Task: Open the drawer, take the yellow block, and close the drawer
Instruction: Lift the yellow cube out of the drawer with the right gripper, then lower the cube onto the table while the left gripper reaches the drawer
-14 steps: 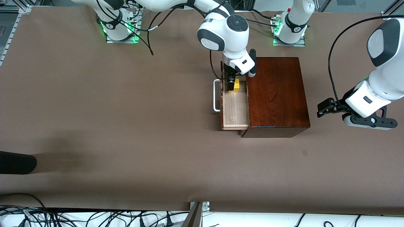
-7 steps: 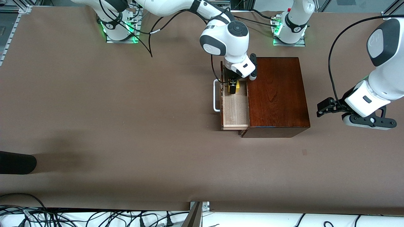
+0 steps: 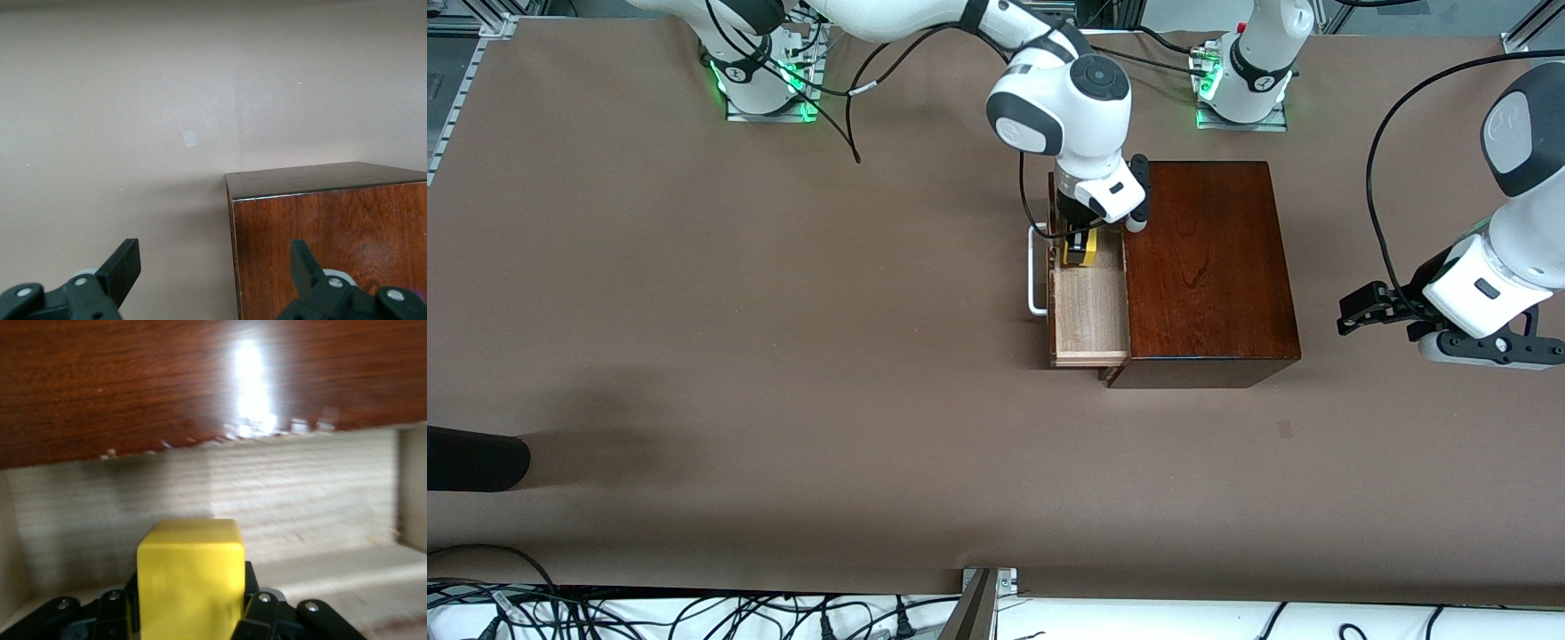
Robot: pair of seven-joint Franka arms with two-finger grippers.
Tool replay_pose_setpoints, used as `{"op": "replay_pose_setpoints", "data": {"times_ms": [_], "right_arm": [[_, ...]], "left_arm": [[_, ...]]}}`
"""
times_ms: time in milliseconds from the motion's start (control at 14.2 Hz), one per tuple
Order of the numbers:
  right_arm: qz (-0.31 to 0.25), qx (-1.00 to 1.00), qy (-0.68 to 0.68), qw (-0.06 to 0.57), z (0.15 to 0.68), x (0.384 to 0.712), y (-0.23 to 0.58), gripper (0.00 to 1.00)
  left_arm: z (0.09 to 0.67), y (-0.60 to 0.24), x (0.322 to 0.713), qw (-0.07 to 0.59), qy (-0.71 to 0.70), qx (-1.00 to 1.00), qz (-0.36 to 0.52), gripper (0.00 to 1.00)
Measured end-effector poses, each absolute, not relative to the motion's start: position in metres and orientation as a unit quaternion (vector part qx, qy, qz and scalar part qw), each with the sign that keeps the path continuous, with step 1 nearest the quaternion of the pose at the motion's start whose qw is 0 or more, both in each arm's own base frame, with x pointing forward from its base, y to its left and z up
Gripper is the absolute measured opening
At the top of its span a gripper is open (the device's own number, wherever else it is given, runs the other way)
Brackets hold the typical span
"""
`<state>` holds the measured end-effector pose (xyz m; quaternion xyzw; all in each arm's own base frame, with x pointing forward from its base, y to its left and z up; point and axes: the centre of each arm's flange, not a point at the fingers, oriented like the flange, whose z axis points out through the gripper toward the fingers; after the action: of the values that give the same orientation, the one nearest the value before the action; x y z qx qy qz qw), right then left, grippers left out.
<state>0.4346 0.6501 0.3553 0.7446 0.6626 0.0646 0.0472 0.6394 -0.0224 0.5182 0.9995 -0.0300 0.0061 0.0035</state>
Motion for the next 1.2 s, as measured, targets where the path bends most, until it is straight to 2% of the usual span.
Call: {"op": "replay_pose_setpoints", "data": {"times_ms": [283,565,777,919,1060,1201], "right_arm": [[0.088,0.776,0.624,0.024,0.445,0.467,0.618,0.56],[0.066,0.849,0.524,-0.014,0.531,0.560,0.484,0.56],[0.043,0.891,0.451,-0.024,0.558,0.616,0.373,0.56],[0.046,0.909,0.414,-0.022,0.571,0.640,0.316,0.56],[0.041,0.920,0.389,-0.009,0.578,0.645,0.281,0.56],[0.022,0.934,0.357,-0.012,0.563,0.644,0.249,0.56]], "left_arm": [[0.519,-0.032,0.639,0.004,-0.037,0.999,0.007,1.00],[0.522,-0.043,0.639,0.006,-0.047,0.999,0.009,1.00],[0.523,-0.047,0.638,0.009,-0.049,0.999,0.010,1.00],[0.525,-0.049,0.638,0.015,-0.049,0.999,0.012,1.00],[0.527,-0.053,0.637,0.016,-0.053,0.998,0.013,1.00],[0.529,-0.060,0.635,0.018,-0.058,0.998,0.013,1.00]]}}
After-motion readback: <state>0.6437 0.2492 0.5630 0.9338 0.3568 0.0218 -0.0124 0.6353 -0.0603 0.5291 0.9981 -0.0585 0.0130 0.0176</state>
